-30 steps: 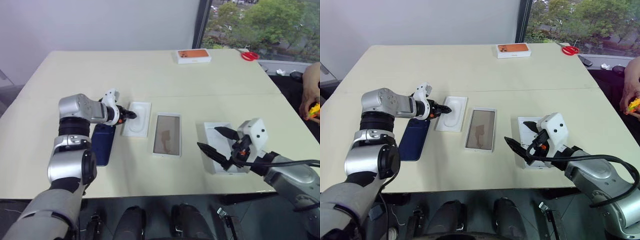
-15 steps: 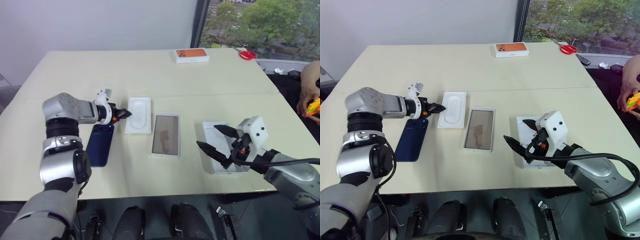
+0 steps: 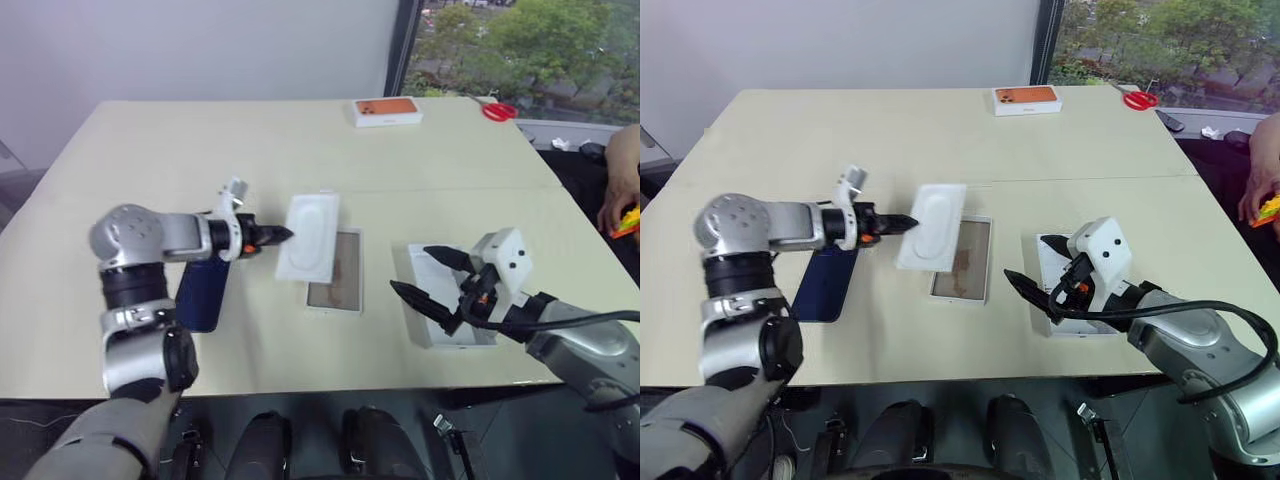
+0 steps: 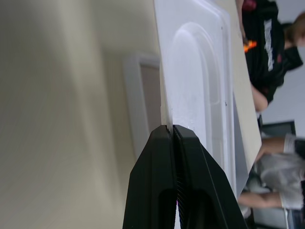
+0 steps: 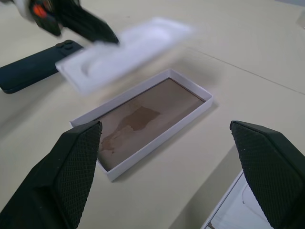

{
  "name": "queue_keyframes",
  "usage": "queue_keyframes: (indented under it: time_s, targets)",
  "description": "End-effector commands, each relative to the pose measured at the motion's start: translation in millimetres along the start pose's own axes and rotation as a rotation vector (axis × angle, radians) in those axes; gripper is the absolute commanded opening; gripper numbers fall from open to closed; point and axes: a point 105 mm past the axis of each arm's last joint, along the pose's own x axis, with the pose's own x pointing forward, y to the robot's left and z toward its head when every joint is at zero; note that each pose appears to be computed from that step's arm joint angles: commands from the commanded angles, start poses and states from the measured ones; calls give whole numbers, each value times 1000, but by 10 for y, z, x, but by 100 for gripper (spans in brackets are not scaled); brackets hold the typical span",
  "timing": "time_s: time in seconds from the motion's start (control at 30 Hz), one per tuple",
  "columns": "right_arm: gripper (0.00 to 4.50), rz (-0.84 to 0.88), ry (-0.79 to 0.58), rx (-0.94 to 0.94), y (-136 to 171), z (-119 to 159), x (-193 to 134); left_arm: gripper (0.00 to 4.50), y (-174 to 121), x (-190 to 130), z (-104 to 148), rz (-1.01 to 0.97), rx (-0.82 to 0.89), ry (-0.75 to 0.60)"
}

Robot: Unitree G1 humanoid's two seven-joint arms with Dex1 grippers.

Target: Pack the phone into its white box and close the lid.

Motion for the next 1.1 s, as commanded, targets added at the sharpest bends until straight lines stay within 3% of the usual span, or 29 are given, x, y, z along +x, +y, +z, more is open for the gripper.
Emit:
queue_keyframes:
  time_s: [0.03,0.3,0.5,1.1]
  targets:
    - [450,4,-25,-45,2,98,-18,1,-108,55,-56,44,65,-16]
    - [450,58,6,-67,128,70,53,1,-162,132,-126,99,68,-26]
    - [450,41,102,-97,71,-90,55,1,-214,178,-175,100,54,-15]
    - [450,47,85,-100,91,-85,61,1,-249,234,-284,148,81,36]
